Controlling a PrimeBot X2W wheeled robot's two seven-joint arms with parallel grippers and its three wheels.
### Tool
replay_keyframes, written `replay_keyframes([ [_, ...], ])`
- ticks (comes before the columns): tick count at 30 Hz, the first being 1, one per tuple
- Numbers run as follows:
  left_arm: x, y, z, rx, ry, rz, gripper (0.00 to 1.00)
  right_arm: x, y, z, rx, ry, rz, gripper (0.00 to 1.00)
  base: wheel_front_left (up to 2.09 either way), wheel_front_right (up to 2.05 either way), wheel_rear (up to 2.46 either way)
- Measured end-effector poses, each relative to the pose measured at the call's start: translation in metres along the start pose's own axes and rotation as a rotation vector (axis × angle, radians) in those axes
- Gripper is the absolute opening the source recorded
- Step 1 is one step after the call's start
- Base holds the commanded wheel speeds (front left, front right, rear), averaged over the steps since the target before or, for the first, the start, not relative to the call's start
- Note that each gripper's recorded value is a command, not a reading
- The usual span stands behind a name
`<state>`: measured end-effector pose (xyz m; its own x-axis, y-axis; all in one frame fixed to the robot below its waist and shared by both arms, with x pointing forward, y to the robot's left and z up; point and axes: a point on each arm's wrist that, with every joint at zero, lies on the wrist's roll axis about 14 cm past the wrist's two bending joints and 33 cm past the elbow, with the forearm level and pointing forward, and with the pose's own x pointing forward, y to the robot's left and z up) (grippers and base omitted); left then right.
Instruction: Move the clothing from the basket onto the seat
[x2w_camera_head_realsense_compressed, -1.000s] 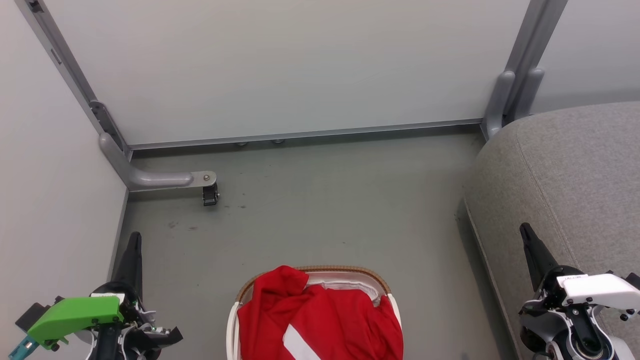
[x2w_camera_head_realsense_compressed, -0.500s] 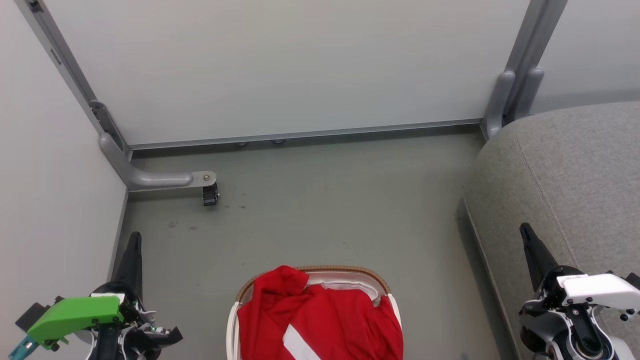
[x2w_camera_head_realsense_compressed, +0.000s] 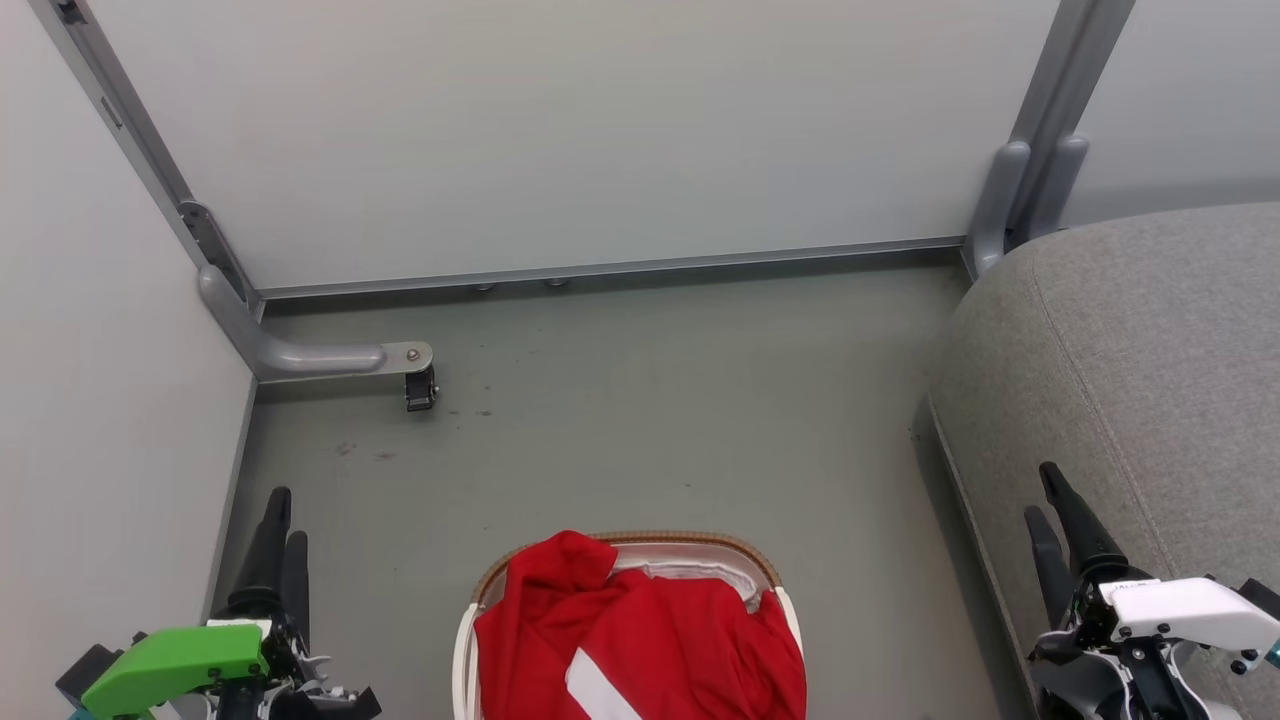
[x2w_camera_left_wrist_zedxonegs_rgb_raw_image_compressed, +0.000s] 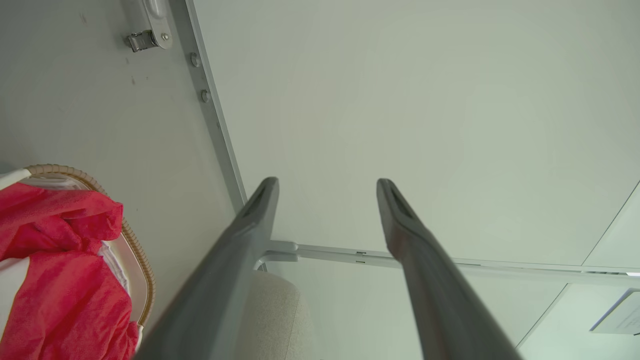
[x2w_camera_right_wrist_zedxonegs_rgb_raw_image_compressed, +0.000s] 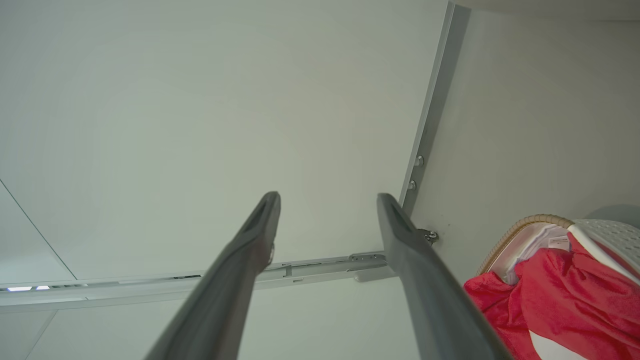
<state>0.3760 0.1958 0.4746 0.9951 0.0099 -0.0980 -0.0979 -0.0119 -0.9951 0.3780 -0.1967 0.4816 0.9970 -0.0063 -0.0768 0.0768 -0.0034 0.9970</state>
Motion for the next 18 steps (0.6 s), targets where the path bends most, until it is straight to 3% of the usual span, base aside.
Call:
replay_keyframes([
  [7,0.001,0.002,0.001,0.095,-0.014,0.01,1.0,0.001,0.002,0.004,-0.101,-0.011,0.002,1.0,0.0,0.0,0.0],
  [18,0.005,0.001,-0.004,0.332,-0.004,0.012,1.0,0.006,0.013,0.005,-0.313,-0.017,0.03,1.0,0.0,0.0,0.0],
])
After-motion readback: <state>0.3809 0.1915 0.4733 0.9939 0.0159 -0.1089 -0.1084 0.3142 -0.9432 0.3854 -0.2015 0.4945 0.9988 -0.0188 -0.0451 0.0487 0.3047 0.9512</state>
